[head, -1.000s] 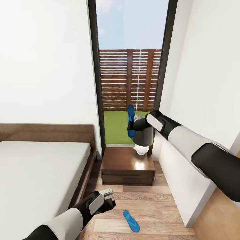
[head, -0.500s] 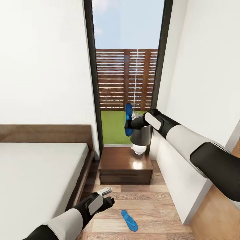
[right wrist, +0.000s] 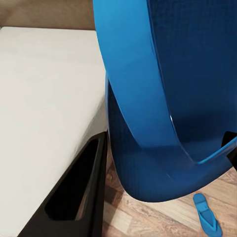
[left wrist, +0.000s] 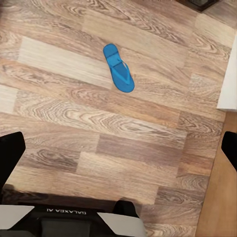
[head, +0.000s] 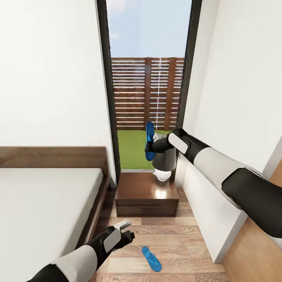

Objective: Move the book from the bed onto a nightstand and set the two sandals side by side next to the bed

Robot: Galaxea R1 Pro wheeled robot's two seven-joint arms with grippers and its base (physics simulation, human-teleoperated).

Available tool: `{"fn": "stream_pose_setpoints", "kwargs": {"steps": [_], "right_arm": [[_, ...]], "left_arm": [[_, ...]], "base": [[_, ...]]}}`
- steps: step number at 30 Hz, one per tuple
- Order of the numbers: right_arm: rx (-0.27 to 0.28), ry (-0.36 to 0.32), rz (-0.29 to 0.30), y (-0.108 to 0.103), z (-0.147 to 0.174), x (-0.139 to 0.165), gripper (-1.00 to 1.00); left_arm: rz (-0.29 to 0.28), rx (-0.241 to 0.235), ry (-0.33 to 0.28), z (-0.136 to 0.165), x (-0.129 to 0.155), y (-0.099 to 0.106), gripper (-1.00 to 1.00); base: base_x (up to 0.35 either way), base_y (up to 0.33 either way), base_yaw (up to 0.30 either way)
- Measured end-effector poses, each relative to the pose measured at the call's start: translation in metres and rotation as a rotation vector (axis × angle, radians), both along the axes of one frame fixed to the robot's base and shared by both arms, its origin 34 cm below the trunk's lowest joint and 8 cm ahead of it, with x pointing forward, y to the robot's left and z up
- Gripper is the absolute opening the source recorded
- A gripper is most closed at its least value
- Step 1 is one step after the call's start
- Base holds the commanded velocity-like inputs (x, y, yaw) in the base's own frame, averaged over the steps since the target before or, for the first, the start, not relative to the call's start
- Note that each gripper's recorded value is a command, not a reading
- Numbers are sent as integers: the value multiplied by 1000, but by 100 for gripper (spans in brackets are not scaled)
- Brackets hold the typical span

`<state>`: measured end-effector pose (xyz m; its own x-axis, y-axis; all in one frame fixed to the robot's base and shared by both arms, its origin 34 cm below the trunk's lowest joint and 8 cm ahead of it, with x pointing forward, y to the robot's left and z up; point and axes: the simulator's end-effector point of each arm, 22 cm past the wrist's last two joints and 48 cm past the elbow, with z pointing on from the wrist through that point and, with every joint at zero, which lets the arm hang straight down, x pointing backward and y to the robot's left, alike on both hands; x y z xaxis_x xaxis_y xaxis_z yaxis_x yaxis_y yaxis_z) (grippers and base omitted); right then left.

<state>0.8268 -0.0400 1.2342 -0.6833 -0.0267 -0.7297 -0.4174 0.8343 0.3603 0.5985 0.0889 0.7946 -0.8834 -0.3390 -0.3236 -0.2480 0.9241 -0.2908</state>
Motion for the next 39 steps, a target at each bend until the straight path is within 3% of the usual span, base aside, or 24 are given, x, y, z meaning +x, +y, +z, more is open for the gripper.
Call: {"fn": "stream_pose_setpoints", "kwargs": {"steps": [21,22,26,27,32,39], "right_arm": [[-3,2,-5,-1,-15,7,-100],[-50,3,-42,3,-21,9,-100],[-96,-3,-69,4,-26,12,-100],[-148,-11,-105,-2,-29,16,-100],[-182,-9,-126,-4,-32,17,-100],[-193,-9,-72,22,-31,8,-100]], "left_arm": [[-6,-6,-11,-8,12,-4,100],[23,65,22,-12,8,12,100],[28,86,47,-17,4,17,100],[14,103,87,-21,-4,19,100],[10,167,125,-21,-5,29,100],[-8,209,127,-11,6,29,100]], "base": [[0,0,0],[0,0,0],[0,0,0],[0,0,0],[0,0,0],[0,0,0]]}}
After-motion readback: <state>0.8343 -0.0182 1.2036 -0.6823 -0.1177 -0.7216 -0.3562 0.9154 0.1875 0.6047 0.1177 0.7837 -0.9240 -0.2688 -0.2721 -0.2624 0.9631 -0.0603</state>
